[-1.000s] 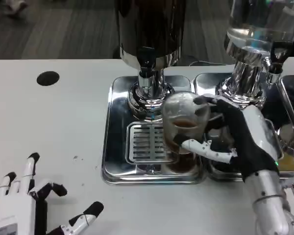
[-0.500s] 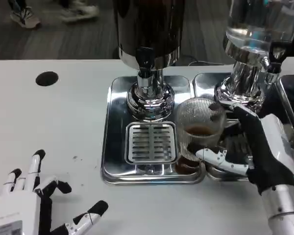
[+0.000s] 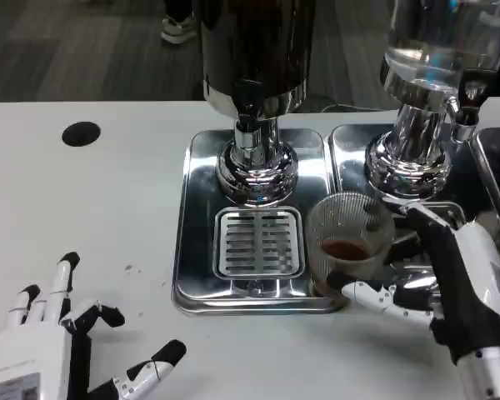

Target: Grasp the cup under the faucet to collect the drink, then remove the cup.

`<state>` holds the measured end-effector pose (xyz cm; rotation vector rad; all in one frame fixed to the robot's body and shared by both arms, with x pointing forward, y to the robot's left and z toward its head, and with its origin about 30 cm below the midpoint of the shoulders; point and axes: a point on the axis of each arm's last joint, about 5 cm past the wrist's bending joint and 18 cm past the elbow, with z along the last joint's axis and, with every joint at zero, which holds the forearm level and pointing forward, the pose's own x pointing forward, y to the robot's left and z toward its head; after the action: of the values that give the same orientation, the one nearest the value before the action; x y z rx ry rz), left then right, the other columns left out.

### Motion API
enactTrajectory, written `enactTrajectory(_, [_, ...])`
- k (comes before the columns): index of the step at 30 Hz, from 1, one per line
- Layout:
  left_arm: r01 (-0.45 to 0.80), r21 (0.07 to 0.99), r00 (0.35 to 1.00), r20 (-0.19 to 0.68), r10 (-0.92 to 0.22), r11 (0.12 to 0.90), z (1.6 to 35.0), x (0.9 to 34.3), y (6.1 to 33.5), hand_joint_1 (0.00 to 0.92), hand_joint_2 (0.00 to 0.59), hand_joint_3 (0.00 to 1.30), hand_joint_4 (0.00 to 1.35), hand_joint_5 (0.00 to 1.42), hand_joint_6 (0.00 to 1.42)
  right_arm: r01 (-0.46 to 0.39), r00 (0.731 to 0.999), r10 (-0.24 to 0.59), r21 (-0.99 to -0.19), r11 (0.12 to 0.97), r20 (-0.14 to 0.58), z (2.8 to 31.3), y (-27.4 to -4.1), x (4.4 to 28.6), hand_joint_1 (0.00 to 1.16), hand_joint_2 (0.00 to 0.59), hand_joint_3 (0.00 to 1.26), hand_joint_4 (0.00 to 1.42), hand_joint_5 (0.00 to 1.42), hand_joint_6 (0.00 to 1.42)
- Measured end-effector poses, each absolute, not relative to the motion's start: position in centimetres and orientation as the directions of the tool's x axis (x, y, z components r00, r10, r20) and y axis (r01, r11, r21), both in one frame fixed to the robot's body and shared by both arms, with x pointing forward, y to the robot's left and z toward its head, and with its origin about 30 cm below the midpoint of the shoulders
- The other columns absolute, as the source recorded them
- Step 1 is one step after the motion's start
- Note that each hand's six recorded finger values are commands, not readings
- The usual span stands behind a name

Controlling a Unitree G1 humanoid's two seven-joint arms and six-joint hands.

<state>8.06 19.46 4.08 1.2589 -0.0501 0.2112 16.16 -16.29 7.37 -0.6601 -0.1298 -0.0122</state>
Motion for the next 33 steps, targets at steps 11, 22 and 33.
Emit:
enactTrajectory(11, [-0.171,0.94,0.982,0.14,0.125,0.293,3.7,8.1,19.6,0.0,0.083,0.63,0.01,0.22,0.14,0.027,0.995,0.043,-0.644,0.765,0.092,6.9,-16.9,14.6,0.85,0.186,0.71,0.81,0.66,0.51])
enactTrajectory(22, [-0.174,0.94,0.982,0.143,0.124,0.295,3.7,8.2,19.6,0.0,0.083,0.63,0.01,0.22,0.13,0.021,0.995,0.043,-0.635,0.772,0.085,6.6,-17.2,13.3,0.85,0.186,0.71,0.81,0.66,0.51])
enactTrajectory(33, [-0.169,0.942,0.983,0.142,0.113,0.291,3.6,8.3,19.3,0.0,0.084,0.63,0.0,0.22,0.14,0.035,0.995,0.028,-0.631,0.775,0.09,6.6,-17.8,12.4,0.85,0.186,0.71,0.81,0.66,0.51])
